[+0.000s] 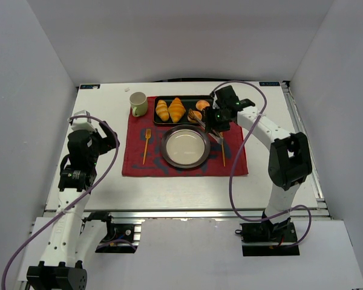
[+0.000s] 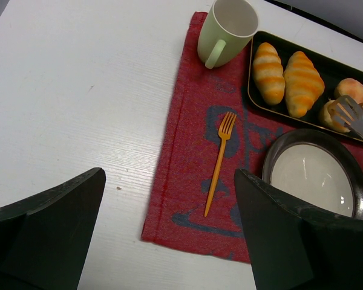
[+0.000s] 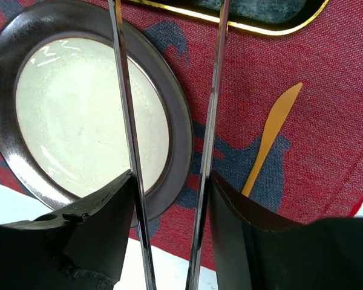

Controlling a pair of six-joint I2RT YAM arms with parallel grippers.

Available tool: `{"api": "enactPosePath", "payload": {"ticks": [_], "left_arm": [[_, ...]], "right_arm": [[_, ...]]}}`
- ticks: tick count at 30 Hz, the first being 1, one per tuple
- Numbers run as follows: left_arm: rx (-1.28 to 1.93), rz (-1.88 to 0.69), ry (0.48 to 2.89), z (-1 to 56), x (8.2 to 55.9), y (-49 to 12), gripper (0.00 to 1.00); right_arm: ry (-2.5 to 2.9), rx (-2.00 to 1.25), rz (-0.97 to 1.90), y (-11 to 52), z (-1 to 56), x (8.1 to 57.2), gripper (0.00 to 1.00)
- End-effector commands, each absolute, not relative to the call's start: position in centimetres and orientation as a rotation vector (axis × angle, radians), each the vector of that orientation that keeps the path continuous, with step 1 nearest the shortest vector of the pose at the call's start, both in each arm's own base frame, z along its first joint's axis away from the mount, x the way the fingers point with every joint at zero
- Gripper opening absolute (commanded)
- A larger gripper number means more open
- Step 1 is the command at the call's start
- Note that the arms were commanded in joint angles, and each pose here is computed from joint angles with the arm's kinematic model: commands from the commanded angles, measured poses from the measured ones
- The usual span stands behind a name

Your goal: Place the bread

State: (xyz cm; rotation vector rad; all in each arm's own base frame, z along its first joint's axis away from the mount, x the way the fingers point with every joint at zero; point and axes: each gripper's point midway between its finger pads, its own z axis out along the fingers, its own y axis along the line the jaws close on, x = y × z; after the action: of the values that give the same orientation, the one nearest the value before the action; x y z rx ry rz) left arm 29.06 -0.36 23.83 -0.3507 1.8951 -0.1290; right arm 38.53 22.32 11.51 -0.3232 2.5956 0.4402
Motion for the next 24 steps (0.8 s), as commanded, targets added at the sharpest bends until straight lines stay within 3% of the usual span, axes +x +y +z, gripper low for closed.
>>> {"api": "enactPosePath", "payload": {"ticks": [1,8,10,12,14,24], "left_arm": [[-0.345,-0.13,1.862,25.1,28.9,-0.3,0.98],[-0.347,-0.128,1.86,25.1,28.8,-0.3,0.98],[-0.347,-0.124,1.859,25.2,28.9,-0.2,0.98],[-0.346,-0.12,1.86,25.3,28.9,-0.2,0.98],[-0.344,-0.119,1.861,25.2,28.9,-0.2,0.98],[-0.335,-0.119,1.871,25.3,29.1,-0.3,0.98]], "right_arm": [[2.527,-0.362,0.456,22.7,13.8,38.3,0.55],[2.542,-0.432,0.549,24.1,13.5,38.0,0.53],[2.564,-0.44,0.556,24.3,13.0,37.8,0.42],[2.566,-0.441,0.564,24.4,13.1,37.9,0.4],[2.561,-0.431,0.555,24.4,13.2,38.1,0.3],[2.388,-0.392,0.541,23.9,21.6,38.7,0.29]]}}
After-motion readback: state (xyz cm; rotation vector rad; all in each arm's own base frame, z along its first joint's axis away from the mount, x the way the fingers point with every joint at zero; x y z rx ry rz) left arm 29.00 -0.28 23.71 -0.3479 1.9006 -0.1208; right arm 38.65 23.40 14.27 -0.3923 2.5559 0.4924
